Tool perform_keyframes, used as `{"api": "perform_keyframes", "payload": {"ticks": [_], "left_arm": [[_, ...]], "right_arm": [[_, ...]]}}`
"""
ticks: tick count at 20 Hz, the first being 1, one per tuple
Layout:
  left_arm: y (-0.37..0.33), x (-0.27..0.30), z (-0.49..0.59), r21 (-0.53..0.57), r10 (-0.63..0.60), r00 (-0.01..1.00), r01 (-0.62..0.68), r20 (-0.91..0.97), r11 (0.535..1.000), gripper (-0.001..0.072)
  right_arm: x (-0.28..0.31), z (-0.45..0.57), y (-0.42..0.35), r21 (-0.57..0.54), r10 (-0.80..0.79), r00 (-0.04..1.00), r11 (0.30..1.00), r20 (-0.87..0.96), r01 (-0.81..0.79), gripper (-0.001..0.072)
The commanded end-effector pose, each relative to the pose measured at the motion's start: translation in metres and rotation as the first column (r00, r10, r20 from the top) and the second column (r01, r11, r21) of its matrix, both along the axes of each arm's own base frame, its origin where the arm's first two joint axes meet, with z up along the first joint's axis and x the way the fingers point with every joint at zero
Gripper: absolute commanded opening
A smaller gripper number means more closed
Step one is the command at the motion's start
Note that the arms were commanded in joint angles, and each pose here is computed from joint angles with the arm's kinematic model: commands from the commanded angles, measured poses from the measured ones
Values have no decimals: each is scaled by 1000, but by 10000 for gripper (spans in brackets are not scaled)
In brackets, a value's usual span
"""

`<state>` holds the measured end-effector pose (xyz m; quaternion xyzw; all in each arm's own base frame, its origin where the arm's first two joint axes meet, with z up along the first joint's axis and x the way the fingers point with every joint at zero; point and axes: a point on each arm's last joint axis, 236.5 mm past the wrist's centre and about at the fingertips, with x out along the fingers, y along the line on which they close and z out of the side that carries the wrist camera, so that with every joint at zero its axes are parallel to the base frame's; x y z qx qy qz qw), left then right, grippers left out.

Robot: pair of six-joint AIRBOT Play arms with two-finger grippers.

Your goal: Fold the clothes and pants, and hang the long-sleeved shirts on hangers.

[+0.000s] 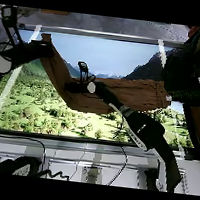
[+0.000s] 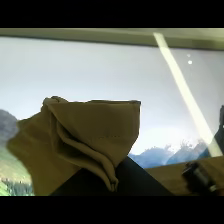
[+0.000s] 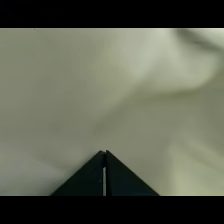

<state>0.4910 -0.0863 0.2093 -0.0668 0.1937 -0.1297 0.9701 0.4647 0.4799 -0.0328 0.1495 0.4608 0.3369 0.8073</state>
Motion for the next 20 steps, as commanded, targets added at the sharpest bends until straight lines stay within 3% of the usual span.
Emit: {"api": "perform_keyframes", "payload": {"ticks": [1,3,6,11,14,15,16,17,18,20], "left_arm": [[-8,33,-50,-41,20,998,-22,-59,999,15],[-37,45,-83,-69,-16,994,8,-109,998,15],[-126,42,-118,-40,-181,972,177,-148,983,15],[-271,0,-143,44,-411,908,416,-82,908,16],[-307,-27,-176,52,-477,868,488,-140,871,20],[-313,-35,-183,52,-495,853,509,-168,859,51],[-313,-41,-187,49,-509,839,526,-195,849,236],[-311,-47,-189,44,-520,823,543,-228,839,548],[-302,-51,-190,37,-525,809,552,-264,833,638],[-266,-53,-189,14,-515,778,557,-359,831,630]], "right_arm": [[21,-4,-71,-145,-11,999,989,-51,3,26],[46,16,-127,-169,-76,995,983,-62,65,26],[80,62,-210,-159,-191,981,970,-31,183,27],[92,117,-311,-182,-291,956,939,24,290,27],[93,129,-344,-189,-336,941,923,31,336,28],[92,128,-352,-195,-345,939,919,21,342,27],[90,125,-358,-208,-349,937,916,10,343,27],[89,121,-366,-234,-346,938,911,12,339,28],[88,117,-376,-276,-338,941,903,23,331,27],[81,105,-403,-395,-292,956,874,39,283,27]]}}
